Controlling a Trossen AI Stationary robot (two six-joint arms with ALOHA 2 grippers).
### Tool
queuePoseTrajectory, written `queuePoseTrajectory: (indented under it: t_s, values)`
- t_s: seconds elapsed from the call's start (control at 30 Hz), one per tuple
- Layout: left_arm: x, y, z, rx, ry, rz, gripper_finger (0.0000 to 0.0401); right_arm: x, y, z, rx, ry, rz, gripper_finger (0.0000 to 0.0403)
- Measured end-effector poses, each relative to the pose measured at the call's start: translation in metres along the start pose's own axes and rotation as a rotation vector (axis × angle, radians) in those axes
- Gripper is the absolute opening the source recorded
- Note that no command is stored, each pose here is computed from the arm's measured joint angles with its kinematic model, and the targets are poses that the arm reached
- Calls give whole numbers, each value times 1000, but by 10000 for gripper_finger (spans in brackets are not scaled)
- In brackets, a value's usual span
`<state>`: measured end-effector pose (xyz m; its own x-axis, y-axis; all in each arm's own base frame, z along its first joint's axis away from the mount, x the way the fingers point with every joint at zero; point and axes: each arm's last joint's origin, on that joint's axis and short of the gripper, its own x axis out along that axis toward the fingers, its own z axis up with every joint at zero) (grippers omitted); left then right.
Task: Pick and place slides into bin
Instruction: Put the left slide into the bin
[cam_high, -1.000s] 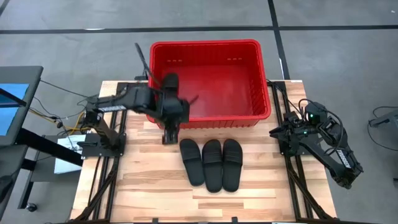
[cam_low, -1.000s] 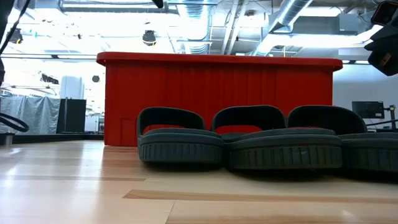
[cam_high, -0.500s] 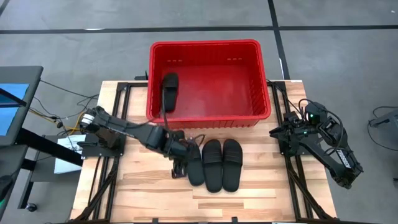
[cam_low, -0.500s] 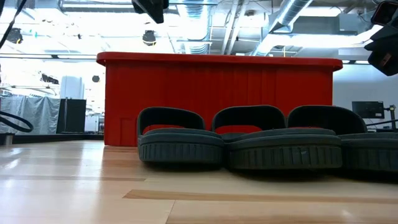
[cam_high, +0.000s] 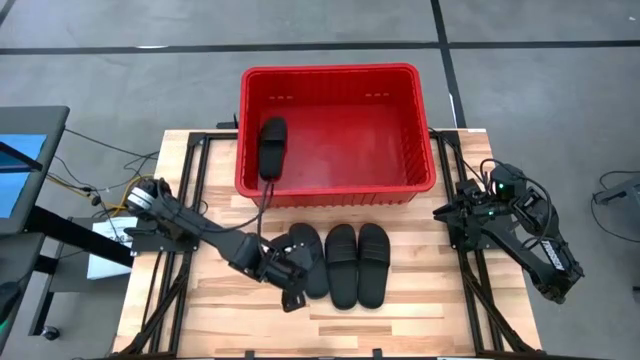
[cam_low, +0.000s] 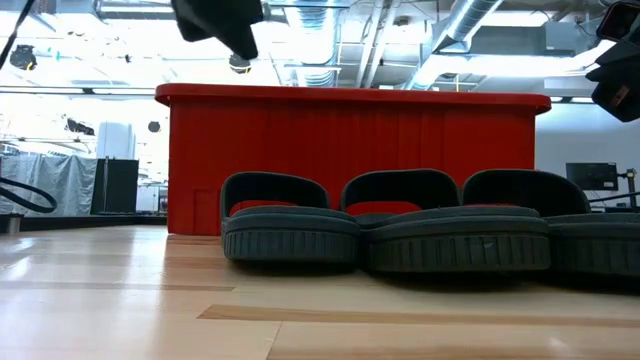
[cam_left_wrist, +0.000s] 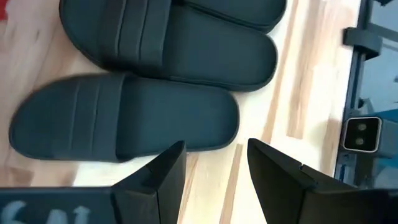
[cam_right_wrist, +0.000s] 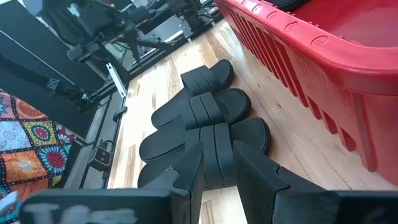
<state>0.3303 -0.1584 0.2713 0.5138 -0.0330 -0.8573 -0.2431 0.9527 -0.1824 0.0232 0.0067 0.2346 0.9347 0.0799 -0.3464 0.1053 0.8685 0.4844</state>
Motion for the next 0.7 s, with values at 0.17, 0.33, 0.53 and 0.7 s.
queuePoseTrajectory:
  t_s: [0.17, 0.33, 0.53, 0.7]
  values:
    - [20, -18, -8, -25, -32, -39, 162, 0, 0, 0, -1, 0, 0, 77]
    - [58, -38, -10, 8, 14, -78, 162, 0, 0, 0, 0, 0, -1, 77]
    - [101, -58, -5, 84, 101, -84, 162, 0, 0, 0, 0, 0, 0, 77]
    - [115, -64, -3, 129, 199, 3, 162, 0, 0, 0, 0, 0, -1, 77]
